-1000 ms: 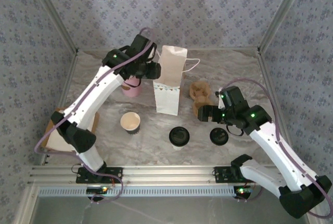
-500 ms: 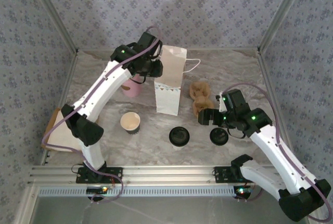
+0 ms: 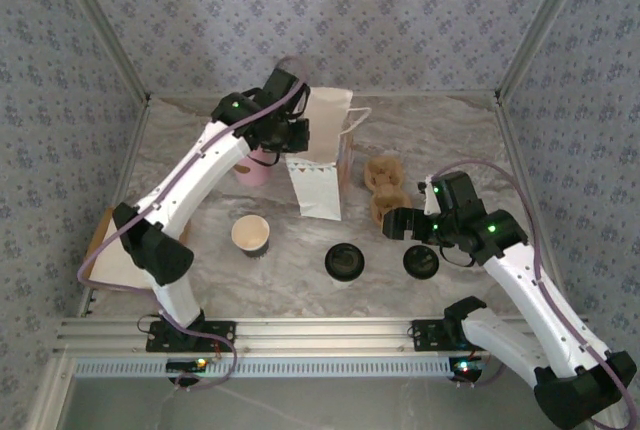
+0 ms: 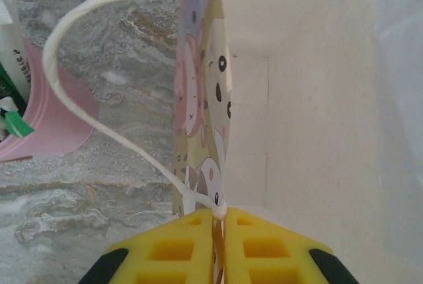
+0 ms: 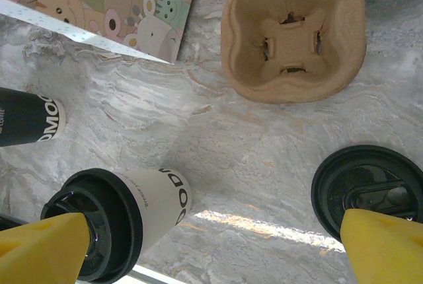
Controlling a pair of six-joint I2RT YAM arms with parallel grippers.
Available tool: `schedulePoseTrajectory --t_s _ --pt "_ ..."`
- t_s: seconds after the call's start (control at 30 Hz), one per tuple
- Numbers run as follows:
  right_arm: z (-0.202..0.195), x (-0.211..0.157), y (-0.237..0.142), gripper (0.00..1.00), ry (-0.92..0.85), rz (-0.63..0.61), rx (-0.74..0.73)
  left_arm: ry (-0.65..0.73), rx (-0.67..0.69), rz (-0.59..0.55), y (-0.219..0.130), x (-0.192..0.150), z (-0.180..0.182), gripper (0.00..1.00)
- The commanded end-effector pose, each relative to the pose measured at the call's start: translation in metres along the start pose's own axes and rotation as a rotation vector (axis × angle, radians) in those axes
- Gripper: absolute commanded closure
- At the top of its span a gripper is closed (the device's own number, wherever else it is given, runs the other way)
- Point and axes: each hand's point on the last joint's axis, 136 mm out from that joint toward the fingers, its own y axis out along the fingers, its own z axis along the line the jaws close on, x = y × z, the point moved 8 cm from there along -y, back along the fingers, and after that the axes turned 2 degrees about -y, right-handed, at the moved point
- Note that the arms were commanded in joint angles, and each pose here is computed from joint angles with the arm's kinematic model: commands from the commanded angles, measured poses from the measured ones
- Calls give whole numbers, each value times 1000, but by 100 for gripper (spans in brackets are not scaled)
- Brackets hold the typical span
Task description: Pack the takeout coffee
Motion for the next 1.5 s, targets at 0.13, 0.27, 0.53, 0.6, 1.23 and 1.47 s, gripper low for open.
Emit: schedulePoseTrajectory --t_s 0.13,0.27,0.53,0.6,1.23,1.47 --pt "2 1 -6 0 -10 9 26 -47 49 -93 -39 -3 10 94" --pt "4 4 -5 0 -4 7 32 -73 90 -112 -46 -11 18 96" --pt "3 13 1 0 15 22 2 -192 60 -156 -48 -29 28 96" --pt "3 18 2 0 11 23 -14 -222 39 -166 -49 -32 28 95" --pt "0 78 59 31 -105 98 -225 -259 -77 -202 -69 -56 40 41" --pt "1 105 89 38 -152 160 -267 -179 -119 -271 -94 -77 50 16"
